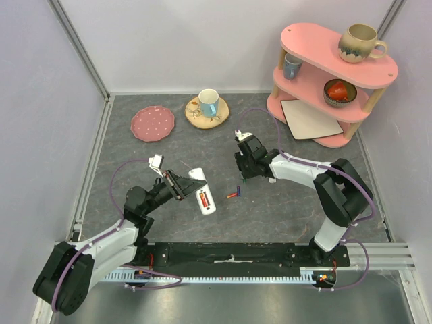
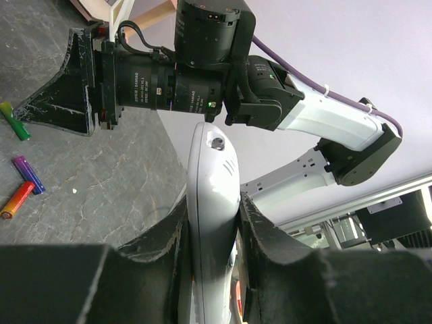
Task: Load the batteries into the remote control
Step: Adjust the battery at the center of the board.
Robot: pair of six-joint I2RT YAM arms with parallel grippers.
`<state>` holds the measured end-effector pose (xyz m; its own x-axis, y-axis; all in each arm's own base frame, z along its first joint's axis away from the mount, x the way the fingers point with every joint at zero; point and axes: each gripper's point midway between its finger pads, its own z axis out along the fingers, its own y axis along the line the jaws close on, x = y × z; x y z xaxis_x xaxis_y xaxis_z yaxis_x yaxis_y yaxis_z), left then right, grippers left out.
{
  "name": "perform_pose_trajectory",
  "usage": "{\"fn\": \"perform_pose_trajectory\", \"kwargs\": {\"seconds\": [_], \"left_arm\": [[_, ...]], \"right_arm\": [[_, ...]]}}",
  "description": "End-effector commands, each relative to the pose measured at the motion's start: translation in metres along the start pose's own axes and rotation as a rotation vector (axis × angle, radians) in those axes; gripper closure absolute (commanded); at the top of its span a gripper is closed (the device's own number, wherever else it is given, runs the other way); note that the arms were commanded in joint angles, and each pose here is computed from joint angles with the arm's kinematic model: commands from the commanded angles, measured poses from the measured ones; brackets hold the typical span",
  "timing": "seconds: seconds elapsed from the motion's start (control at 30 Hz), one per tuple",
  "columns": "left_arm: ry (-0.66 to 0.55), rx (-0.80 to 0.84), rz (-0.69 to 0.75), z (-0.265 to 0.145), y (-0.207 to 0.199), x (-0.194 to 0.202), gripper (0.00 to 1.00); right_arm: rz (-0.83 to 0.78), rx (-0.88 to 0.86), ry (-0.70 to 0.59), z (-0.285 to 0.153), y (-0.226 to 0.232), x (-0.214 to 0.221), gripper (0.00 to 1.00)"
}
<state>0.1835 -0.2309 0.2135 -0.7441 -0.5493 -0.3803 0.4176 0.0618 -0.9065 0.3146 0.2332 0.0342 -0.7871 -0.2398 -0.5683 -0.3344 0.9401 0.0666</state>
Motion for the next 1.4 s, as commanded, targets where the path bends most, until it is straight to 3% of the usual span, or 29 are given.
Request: {"fn": "perform_pose_trajectory", "kwargs": {"seconds": [0.0, 0.5, 0.7, 0.97, 1.07, 1.37], "left_arm": [[0.009, 0.044, 0.056, -0.003, -0.009, 0.001, 0.98], [0.011, 0.063, 0.060, -0.004, -0.014, -0.001, 0.98], [0.008, 0.065, 0.060, -0.005, -0.014, 0.000, 0.98], [0.018, 0.061, 0.053, -0.005, -0.014, 0.001, 0.98], [0.018, 0.061, 0.053, -0.005, -0.014, 0.001, 0.98], [0.017, 0.063, 0.052, -0.006, -0.015, 0.002, 0.98]], "right_arm": [[-0.025, -0.007, -0.012, -0.001, 0.003, -0.008, 0.55], [-0.088, -0.007, 0.076, 0.010, 0.003, 0.020, 0.56], [-0.090, 0.013, 0.104, 0.012, -0.001, 0.027, 0.64], [-0.093, 0.031, 0.117, 0.011, -0.006, 0.033, 0.65], [-0.095, 0.032, 0.122, 0.011, -0.006, 0.035, 0.70], [-0.099, 0.047, 0.108, 0.006, -0.009, 0.030, 1.00]]}}
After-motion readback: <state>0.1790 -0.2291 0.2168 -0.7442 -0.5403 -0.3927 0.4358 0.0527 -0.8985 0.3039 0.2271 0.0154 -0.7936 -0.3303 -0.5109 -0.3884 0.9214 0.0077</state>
